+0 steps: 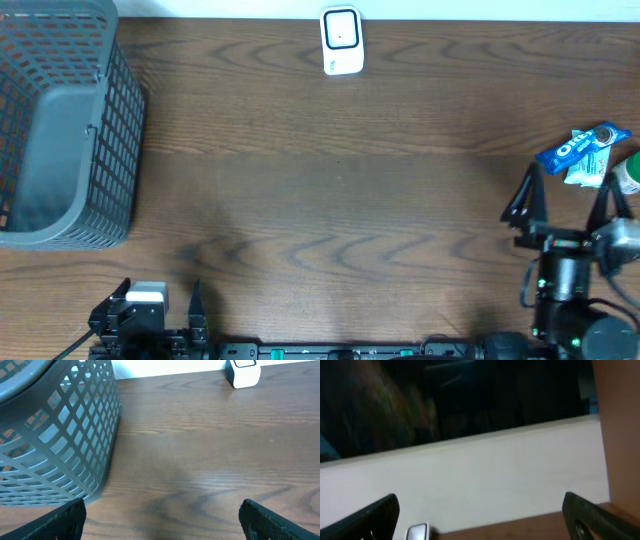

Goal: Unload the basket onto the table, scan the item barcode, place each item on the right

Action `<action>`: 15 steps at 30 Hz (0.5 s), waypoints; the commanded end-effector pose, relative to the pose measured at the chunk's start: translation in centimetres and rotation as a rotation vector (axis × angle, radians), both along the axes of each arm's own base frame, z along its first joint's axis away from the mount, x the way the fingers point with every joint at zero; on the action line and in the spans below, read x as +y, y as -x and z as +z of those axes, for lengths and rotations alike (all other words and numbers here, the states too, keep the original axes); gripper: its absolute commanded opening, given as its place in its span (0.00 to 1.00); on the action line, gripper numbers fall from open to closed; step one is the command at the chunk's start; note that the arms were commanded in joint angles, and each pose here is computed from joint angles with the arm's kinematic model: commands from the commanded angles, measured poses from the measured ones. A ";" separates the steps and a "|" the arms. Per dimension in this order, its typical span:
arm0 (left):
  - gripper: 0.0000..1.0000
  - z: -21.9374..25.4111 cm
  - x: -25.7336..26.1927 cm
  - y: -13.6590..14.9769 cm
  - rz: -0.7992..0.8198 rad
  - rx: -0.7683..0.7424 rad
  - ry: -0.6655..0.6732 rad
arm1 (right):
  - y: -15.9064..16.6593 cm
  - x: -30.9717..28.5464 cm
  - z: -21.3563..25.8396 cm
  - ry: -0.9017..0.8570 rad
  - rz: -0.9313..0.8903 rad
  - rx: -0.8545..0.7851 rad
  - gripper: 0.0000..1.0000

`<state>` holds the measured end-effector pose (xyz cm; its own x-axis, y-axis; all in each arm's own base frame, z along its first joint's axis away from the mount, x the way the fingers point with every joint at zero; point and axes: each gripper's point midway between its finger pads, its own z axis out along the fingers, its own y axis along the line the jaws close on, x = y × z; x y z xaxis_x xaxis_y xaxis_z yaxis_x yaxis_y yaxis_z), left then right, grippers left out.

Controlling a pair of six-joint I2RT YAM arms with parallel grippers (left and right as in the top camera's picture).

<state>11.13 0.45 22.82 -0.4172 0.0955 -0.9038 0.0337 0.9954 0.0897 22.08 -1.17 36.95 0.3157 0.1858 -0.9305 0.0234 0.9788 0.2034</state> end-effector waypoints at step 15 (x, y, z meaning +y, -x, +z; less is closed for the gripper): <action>0.98 0.1 -0.2 0.1 -0.011 -0.006 -0.003 | -2.0 -1.0 -15.5 0.009 -0.058 0.194 0.99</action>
